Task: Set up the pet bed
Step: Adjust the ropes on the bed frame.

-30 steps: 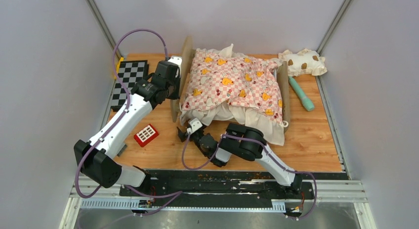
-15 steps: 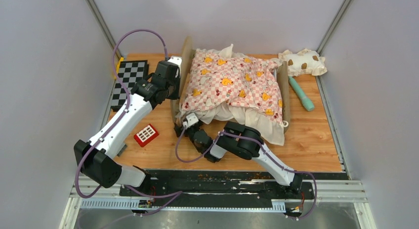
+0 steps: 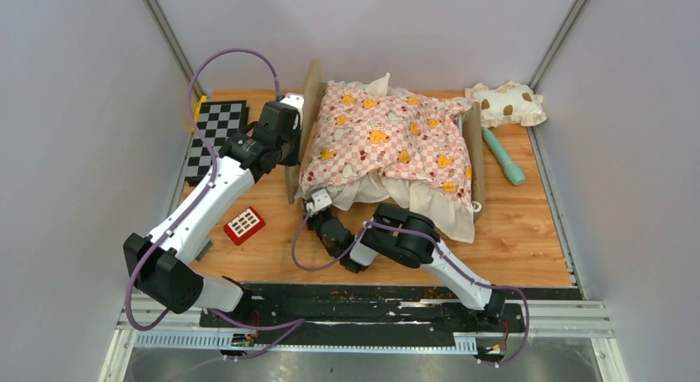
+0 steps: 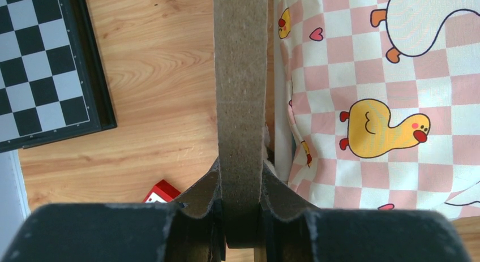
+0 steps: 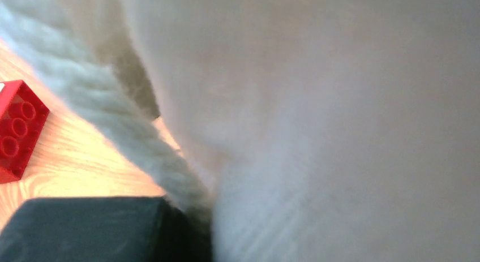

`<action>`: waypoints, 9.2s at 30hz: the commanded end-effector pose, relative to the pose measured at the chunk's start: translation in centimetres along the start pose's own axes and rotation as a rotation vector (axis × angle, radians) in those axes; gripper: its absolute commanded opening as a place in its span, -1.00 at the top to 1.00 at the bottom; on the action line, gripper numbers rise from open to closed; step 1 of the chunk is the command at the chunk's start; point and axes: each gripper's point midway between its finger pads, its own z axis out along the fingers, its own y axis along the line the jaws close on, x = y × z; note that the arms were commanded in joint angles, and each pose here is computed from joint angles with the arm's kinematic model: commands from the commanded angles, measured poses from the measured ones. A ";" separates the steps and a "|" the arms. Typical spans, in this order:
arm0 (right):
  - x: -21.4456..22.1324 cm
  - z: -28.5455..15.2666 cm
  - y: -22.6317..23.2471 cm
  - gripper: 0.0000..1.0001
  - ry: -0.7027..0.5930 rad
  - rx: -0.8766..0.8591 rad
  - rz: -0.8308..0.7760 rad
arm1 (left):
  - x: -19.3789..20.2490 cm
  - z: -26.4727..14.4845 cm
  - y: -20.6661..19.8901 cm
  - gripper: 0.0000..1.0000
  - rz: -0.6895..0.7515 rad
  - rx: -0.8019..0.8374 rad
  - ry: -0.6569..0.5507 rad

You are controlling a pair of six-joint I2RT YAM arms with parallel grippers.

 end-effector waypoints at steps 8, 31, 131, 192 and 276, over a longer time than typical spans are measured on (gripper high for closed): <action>-2.1 -6.5 -1.7 1.00 -0.028 -0.036 0.071 | -5.5 -3.6 -0.7 1.00 -0.061 0.071 -0.264; -3.0 -14.4 3.7 1.00 0.256 -0.419 0.017 | 0.6 -0.8 -0.1 1.00 -0.145 0.044 -0.236; -11.2 -12.1 7.2 -0.16 0.261 -0.337 -0.033 | 2.6 0.1 3.3 -0.46 -0.063 -0.071 -0.106; 0.6 -12.9 5.1 1.00 0.387 -0.336 -0.079 | 3.0 1.8 4.4 -0.40 -0.083 -0.078 -0.078; 0.5 -13.8 0.2 0.03 0.873 -0.493 -0.281 | 10.0 -12.9 9.3 -0.33 -0.192 -0.114 -0.486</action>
